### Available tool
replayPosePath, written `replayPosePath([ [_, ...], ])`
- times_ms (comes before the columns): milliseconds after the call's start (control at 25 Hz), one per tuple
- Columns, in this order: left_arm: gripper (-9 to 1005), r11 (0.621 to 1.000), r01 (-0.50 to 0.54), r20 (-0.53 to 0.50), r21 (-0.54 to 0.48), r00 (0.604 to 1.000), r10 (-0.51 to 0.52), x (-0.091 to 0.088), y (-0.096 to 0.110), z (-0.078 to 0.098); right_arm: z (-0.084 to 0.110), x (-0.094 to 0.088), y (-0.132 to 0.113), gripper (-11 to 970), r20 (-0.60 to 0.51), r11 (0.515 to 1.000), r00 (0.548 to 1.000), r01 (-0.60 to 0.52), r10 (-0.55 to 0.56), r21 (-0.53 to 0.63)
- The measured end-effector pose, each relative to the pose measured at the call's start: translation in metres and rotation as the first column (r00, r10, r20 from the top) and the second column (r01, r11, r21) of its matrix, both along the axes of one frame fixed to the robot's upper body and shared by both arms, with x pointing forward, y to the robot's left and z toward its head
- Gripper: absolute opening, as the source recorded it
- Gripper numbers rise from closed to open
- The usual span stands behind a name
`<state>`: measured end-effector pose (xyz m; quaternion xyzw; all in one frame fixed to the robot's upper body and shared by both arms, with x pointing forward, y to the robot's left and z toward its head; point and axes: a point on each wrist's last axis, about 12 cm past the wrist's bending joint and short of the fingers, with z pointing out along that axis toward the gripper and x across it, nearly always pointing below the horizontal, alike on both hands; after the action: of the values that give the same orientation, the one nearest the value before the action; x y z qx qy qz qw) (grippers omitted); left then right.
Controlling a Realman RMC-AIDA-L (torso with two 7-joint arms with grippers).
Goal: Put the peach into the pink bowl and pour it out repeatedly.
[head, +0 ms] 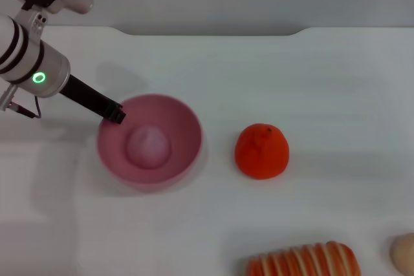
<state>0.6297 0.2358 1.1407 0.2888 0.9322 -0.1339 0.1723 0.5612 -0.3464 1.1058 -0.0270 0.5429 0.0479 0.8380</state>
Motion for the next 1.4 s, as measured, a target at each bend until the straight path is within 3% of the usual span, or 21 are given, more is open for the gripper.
replayPosePath([
  [360, 118, 1.000, -0.021, 0.014, -0.002, 1.000, 0.021, 0.001, 0.003, -0.002, -0.001, -0.001, 0.000, 443, -0.003, 1.000, 1.000, 0.002, -0.002, 0.004],
  [560, 255, 1.000, -0.025, 0.031, -0.004, 0.999, 0.025, 0.002, 0.004, 0.001, -0.002, -0.002, -0.001, 443, -0.005, 1.000, 1.000, 0.003, -0.003, 0.006],
  [800, 547, 0.997, -0.023, 0.163, -0.076, 0.986, 0.035, 0.010, 0.001, 0.029, -0.003, -0.002, -0.001, 443, -0.011, 1.000, 1.000, 0.004, -0.004, 0.009],
  [960, 568, 0.978, 0.073, 0.303, -0.198, 0.953, -0.010, 0.016, -0.013, 0.057, -0.005, -0.003, 0.000, 443, -0.018, 1.000, 1.000, 0.005, -0.005, 0.014],
  [1040, 572, 0.946, 0.151, 0.398, -0.288, 0.917, -0.025, 0.020, -0.021, 0.069, -0.007, -0.004, 0.000, 444, -0.024, 1.000, 1.000, 0.005, -0.005, 0.017],
  [1160, 569, 0.862, 0.280, 0.566, -0.423, 0.824, 0.010, 0.023, -0.027, 0.085, -0.008, -0.004, 0.001, 444, -0.027, 1.000, 1.000, 0.003, -0.003, 0.021],
  [1240, 567, 0.771, 0.363, 0.668, -0.523, 0.736, 0.106, 0.023, -0.026, 0.088, -0.009, -0.004, 0.003, 444, -0.030, 1.000, 1.000, 0.000, 0.001, 0.024],
  [1320, 565, 0.699, 0.395, 0.707, -0.596, 0.671, 0.224, 0.024, -0.021, 0.086, -0.010, -0.004, 0.004, 444, -0.032, 1.000, 0.999, -0.004, 0.005, 0.027],
  [1400, 564, 0.649, 0.403, 0.732, -0.646, 0.568, 0.376, 0.025, -0.011, 0.076, -0.010, -0.004, 0.006, 444, -0.031, 1.000, 0.999, -0.007, 0.008, 0.030],
])
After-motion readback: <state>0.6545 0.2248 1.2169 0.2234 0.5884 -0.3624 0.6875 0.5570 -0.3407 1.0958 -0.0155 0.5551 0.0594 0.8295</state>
